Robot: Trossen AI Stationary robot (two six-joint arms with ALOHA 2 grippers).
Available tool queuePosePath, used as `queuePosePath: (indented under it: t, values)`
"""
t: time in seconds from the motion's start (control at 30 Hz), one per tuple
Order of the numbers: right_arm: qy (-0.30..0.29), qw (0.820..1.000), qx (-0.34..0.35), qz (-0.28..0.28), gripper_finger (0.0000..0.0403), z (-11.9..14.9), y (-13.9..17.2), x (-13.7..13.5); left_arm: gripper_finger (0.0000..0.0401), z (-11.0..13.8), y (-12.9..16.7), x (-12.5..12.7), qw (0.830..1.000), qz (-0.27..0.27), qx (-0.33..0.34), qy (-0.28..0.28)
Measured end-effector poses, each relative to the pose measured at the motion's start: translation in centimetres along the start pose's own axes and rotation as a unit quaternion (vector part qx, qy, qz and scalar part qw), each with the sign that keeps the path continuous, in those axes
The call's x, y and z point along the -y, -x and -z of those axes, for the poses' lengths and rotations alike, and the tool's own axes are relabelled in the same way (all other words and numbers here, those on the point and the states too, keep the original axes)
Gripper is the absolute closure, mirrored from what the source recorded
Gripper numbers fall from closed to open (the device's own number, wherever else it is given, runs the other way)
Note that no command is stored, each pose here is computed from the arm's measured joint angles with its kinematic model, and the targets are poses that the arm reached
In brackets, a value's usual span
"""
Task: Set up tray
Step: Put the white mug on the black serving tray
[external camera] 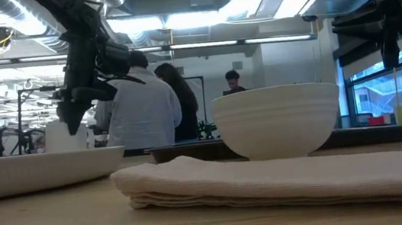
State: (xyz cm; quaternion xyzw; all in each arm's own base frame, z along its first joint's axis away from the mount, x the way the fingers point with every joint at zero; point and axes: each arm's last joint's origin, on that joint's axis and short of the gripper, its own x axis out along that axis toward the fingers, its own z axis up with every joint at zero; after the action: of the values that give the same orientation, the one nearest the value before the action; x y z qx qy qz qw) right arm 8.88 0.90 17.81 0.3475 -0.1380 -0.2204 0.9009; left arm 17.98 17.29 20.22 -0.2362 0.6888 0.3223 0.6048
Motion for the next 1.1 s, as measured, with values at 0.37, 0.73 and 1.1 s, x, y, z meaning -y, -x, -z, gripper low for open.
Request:
queuePosePath:
  t: [0.37,0.73,1.1]
  values:
    - [0.0,1.0,0.0,0.0,0.0357,0.0,0.0,0.0,0.0397,-1.9,5.5,0.1,0.991,0.01,0.074,-0.107]
    - [-0.001,1.0,0.0,0.0,0.0357,0.0,0.0,0.0,0.0398,-4.4,11.4,3.4,0.808,-0.043,0.272,-0.522]
    - [-0.005,1.0,-0.005,0.004,0.0357,0.1,0.0,0.1,0.0399,-7.7,9.4,6.9,0.555,-0.168,0.253,-0.774]
